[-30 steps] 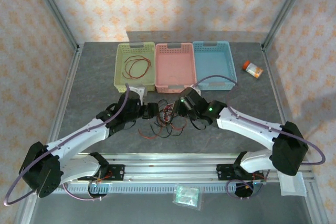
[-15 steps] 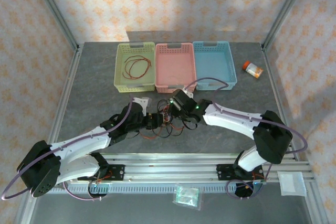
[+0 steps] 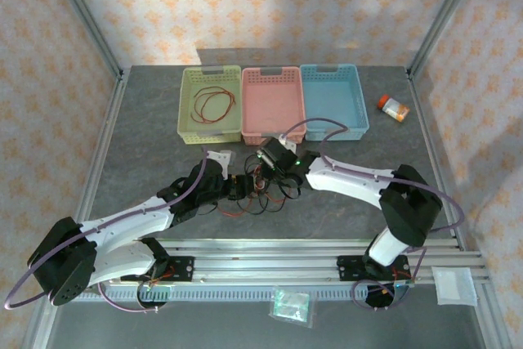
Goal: Untangle the cables
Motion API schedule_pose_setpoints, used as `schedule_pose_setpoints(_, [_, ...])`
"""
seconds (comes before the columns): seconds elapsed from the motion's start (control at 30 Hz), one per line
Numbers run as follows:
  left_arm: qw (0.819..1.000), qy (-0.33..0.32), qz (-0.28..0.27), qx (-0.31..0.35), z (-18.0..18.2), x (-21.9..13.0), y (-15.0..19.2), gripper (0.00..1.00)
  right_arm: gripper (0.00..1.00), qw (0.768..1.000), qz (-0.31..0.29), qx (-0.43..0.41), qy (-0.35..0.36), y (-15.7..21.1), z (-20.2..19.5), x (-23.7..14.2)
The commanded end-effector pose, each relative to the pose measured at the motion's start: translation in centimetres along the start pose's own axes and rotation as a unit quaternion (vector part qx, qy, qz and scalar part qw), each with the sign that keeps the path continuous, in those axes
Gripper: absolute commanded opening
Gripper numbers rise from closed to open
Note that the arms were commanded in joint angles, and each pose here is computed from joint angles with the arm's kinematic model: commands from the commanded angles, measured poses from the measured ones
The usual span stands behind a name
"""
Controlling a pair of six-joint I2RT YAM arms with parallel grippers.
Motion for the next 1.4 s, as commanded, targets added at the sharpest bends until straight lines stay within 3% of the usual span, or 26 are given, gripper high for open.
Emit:
schedule_pose_setpoints(0.0, [1.0,-0.005,-0.015,-0.005,0.1,-0.3,-0.2,0.62,0.27,1.0,-0.019,-0.009,0.004,-0.6,0.7,-0.3])
schedule_pose_setpoints(0.37, [1.0,0.001,-0.021,-0.003,-0.1,-0.3,-0.4,0.62,0.16,0.999,-0.029,-0.015,0.014,-0.8,0.4,-0.3])
schedule_pose_setpoints(0.8, [1.0,0.009,-0.016,-0.008,-0.1,0.4,-0.1,0.55,0.22,1.0,-0.002,-0.018,-0.021,0.0,1.1,0.2])
schedule_pose_setpoints(1.17, [1.0,0.005,0.007,-0.006,0.3,1.4,0.8,0.53,0.13,1.0,-0.014,-0.023,0.015,-0.3,0.0,0.2])
schedule_pose_setpoints(1.37, [0.999,0.038,0.027,0.006,-0.6,2.5,1.1,0.5,0.09,1.0,-0.008,0.005,-0.016,-0.2,-0.7,-0.4])
Point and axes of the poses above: each hand's point on the last joint's axis, 136 mm out from that joint toward the fingers, its own x axis out along the fingers, its own z axis along the line the jaws close on, y = z × x, the point moved 5 cm from there along -x, back along the fingers, and after that the axes turned 9 degrees about x, right-handed, at the moved point
